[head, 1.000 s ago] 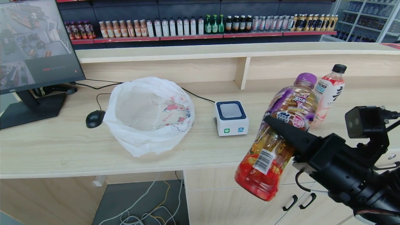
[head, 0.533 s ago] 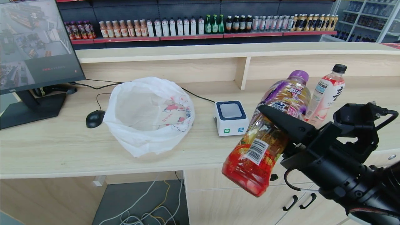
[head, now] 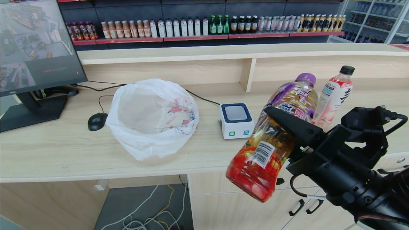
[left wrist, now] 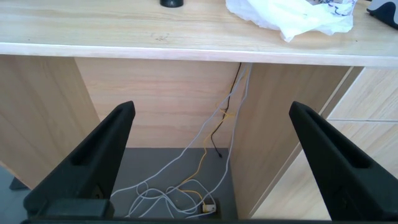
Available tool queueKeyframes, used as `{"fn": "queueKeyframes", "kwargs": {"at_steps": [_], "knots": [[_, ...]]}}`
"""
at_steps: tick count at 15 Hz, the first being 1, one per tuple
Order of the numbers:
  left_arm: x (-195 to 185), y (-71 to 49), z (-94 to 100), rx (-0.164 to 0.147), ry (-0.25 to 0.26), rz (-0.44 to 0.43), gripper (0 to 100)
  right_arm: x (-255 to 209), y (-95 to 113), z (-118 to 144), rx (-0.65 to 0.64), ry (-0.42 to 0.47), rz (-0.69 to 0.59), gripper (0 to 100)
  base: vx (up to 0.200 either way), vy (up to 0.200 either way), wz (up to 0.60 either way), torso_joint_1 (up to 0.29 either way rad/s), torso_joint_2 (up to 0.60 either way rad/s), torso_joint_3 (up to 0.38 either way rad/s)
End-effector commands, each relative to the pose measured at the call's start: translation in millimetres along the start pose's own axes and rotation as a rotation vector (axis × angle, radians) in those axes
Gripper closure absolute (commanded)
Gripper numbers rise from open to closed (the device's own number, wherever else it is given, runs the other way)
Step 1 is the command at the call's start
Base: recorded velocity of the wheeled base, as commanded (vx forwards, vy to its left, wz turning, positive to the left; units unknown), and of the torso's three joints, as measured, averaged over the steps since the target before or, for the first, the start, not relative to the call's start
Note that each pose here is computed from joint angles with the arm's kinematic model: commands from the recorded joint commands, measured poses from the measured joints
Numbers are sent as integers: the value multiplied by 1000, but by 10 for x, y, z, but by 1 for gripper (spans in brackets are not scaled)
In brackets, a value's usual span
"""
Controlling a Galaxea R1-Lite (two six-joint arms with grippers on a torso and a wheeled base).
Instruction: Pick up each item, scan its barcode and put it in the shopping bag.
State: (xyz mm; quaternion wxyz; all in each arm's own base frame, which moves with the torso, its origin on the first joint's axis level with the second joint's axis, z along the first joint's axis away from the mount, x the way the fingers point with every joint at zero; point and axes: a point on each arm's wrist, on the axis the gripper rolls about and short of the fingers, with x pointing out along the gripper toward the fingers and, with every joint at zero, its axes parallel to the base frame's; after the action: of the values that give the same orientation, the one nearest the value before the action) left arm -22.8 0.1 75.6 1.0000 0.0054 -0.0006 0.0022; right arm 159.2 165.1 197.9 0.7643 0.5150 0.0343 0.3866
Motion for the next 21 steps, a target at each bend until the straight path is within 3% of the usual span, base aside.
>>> {"fn": "queueKeyframes", "kwargs": {"at_steps": [1,14,16,18,21], "knots": [[0,0,0,0,0,0,0,-17,1,1,0,1,-1,100,0,0,0,0,0,0],[0,0,0,0,0,0,0,12,0,-78,-13,31,3,100,0,0,0,0,0,0],[0,0,0,0,0,2,0,-24,-12,-82,-80,38,-4,100,0,0,0,0,0,0],[0,0,0,0,0,0,0,58,-64,50,-283,26,19,100,0,0,0,0,0,0],[0,0,0,0,0,2,0,52,-140,185,-551,89,85,100,0,0,0,0,0,0]]}}
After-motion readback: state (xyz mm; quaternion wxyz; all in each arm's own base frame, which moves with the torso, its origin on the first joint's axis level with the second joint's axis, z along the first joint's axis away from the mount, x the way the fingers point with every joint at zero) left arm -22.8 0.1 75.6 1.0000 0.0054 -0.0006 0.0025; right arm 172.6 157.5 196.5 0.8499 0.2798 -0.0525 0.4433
